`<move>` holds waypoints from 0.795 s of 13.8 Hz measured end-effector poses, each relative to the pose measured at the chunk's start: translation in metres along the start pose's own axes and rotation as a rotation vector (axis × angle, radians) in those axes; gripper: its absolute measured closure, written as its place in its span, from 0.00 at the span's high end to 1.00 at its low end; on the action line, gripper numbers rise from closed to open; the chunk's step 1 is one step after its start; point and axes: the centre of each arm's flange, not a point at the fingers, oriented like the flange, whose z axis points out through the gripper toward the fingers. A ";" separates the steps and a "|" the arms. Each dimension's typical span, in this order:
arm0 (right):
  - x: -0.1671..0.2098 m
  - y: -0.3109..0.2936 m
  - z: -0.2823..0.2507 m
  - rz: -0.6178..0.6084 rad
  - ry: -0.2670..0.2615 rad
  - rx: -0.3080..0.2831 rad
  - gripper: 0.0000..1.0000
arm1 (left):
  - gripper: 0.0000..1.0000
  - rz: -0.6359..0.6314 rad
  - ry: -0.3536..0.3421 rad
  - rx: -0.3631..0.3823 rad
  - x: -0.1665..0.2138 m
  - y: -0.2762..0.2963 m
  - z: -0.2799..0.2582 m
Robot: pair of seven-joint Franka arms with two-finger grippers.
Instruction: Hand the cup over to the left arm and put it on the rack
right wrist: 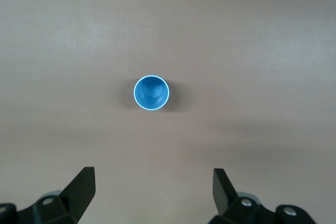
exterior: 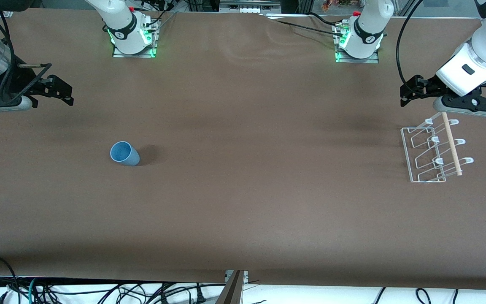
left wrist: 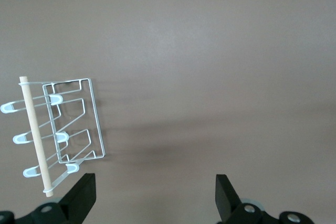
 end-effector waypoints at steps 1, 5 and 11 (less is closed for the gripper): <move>0.000 0.000 0.000 0.001 0.000 0.000 0.99 | 1.00 -0.001 0.001 -0.001 0.002 0.000 -0.001; 0.000 0.000 0.000 0.022 0.000 0.000 0.99 | 1.00 0.000 -0.007 -0.001 0.003 0.000 0.000; 0.000 -0.001 -0.001 0.021 0.001 0.000 0.99 | 1.00 0.005 -0.007 -0.001 0.002 0.004 -0.004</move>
